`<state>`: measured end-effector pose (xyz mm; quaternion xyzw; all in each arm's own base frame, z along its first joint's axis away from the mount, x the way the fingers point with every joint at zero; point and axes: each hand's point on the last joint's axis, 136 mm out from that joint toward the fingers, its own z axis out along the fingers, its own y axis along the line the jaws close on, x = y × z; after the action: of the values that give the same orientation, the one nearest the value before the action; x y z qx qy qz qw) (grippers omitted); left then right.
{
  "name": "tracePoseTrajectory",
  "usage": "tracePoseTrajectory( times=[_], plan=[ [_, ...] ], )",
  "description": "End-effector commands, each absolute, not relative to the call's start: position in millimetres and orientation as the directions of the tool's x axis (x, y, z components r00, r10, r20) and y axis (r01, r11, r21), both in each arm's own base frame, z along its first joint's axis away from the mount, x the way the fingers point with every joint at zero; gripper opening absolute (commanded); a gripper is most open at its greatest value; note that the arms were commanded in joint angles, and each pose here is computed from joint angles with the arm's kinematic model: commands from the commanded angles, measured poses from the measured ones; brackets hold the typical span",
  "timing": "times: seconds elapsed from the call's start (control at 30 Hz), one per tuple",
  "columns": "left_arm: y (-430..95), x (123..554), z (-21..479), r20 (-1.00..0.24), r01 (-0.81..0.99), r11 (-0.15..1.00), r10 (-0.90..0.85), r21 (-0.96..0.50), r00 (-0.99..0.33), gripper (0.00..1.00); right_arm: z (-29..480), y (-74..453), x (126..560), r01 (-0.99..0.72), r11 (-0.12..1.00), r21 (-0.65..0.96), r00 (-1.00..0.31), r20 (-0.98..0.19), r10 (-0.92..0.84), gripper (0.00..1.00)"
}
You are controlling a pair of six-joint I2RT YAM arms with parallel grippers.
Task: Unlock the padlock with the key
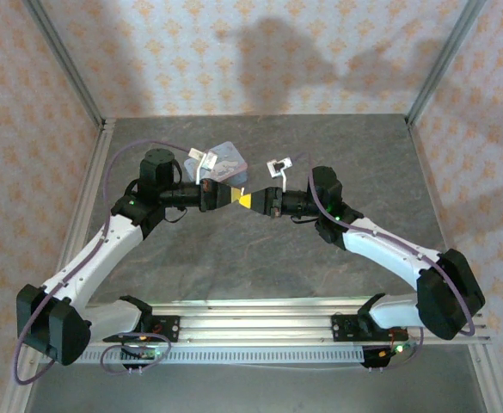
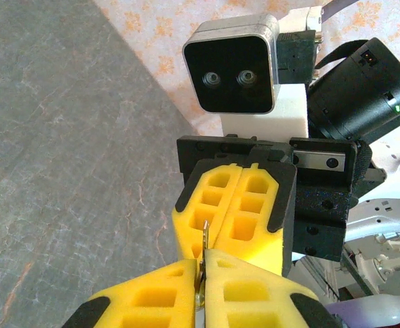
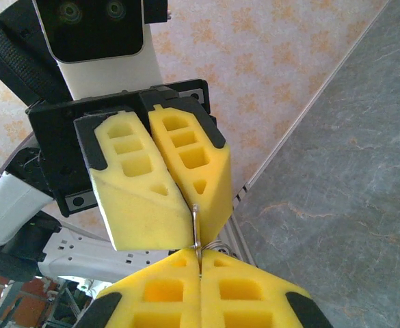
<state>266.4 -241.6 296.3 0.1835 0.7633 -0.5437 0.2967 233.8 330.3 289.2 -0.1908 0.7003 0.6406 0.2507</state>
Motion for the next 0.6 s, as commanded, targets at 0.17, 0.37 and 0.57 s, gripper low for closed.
tracePoseTrajectory(
  times=[0.17,0.37,0.57],
  plan=[
    [-255.6,246.1,304.0,-0.671,0.657,0.257,0.041,-0.709,-0.74,0.0,312.0,333.7,239.9,-0.64,0.079,0.764,-0.759,-0.645,0.092,0.0],
    [-253.0,258.8,298.9,-0.66,0.624,0.31,-0.012,-0.717,-0.752,0.0,298.9,329.1,251.5,-0.607,0.185,0.773,-0.769,-0.63,0.11,0.07],
    [-251.8,270.0,293.6,-0.644,0.59,0.333,-0.075,-0.736,-0.761,0.0,292.8,326.1,255.7,-0.584,0.226,0.78,-0.777,-0.618,0.122,0.23]
  ],
)
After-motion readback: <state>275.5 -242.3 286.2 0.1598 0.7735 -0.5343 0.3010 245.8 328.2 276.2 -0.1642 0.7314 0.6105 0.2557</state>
